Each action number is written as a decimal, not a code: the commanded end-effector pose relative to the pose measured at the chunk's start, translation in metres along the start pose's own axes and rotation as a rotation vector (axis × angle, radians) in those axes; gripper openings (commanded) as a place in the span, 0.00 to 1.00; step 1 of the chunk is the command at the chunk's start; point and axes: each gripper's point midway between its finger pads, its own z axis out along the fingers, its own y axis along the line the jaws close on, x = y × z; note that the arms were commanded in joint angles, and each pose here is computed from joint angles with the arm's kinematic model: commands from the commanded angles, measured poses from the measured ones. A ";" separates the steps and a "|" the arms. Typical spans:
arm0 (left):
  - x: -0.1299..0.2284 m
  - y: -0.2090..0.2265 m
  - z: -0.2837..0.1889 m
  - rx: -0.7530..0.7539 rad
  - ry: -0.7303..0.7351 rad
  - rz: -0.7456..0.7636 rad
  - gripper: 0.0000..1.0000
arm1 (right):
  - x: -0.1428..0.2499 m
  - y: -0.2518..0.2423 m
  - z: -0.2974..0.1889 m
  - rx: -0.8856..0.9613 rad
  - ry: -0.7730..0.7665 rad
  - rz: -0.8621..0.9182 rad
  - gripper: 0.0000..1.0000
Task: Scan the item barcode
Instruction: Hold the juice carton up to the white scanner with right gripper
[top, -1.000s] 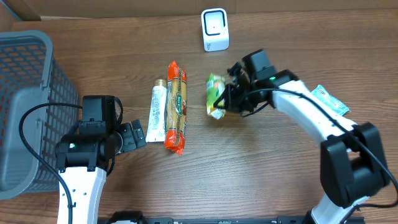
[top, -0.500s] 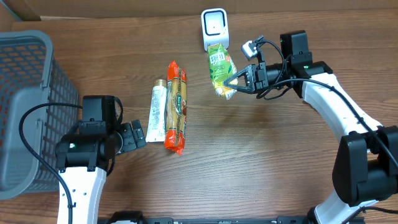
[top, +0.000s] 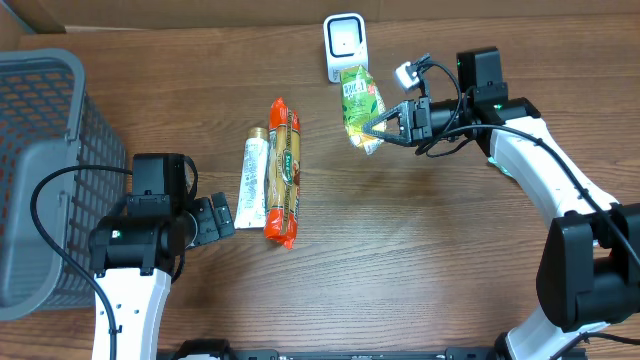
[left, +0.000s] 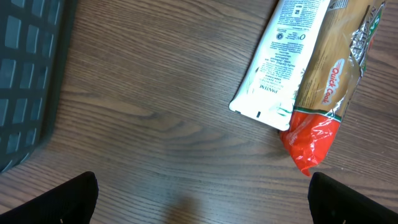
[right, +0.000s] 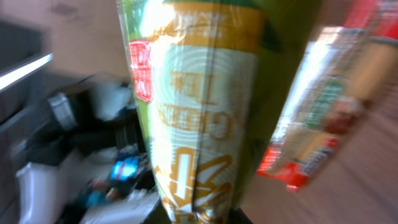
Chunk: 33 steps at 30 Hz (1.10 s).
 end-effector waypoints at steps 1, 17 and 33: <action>-0.001 0.002 0.001 -0.012 -0.003 -0.010 1.00 | -0.022 -0.033 -0.004 0.375 -0.117 -0.061 0.04; -0.001 0.002 0.001 -0.012 -0.003 -0.010 1.00 | -0.170 0.020 -0.087 1.500 -0.584 -0.702 0.04; -0.001 0.002 0.001 -0.012 -0.003 -0.009 1.00 | -0.229 -0.078 -0.046 1.862 -0.193 -1.325 0.04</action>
